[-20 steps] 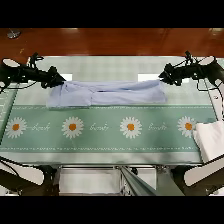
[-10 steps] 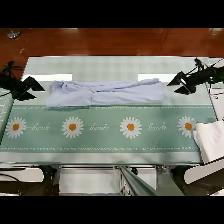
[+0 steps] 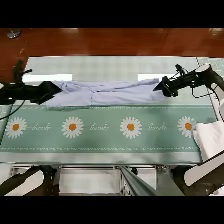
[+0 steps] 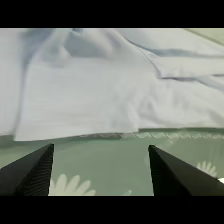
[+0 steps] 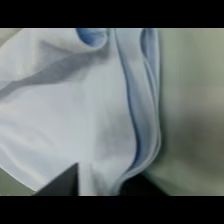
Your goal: Fold the shirts.
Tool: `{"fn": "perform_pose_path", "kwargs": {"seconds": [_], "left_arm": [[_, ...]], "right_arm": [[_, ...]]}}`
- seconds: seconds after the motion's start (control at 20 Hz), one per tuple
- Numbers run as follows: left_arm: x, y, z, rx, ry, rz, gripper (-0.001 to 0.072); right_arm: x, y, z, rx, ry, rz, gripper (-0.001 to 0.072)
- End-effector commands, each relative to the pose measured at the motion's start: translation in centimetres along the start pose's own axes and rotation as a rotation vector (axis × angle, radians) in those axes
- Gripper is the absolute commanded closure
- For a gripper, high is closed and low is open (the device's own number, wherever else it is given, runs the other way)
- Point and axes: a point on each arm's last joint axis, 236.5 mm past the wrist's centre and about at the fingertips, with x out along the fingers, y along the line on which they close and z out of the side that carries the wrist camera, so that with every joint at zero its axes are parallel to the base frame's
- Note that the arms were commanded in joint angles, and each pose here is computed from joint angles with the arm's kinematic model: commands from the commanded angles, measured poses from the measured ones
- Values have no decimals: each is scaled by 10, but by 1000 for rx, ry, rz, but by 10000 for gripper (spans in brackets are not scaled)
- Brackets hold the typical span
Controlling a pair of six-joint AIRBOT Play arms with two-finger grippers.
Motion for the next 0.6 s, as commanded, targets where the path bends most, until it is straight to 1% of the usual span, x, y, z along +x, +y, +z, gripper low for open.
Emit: {"fn": "perform_pose_path", "kwargs": {"seconds": [0.0,0.05,0.2,0.25,0.4,0.55], "left_arm": [[32,-51,-36,90,101,-86,649],[41,-64,-41,123,117,-107,686],[64,-115,-52,220,130,-179,687],[73,-131,-55,257,128,-191,687],[106,-185,-72,373,130,-234,687],[148,-226,-98,416,197,-266,688]], "right_arm": [[3,35,-10,-70,51,33,689],[-7,33,-13,-100,48,-6,689],[-53,12,-25,-180,4,-198,690],[-67,11,-32,-196,-24,-225,690],[-101,21,-70,-252,-125,-237,690],[-129,26,-117,-287,-216,-279,689]]}}
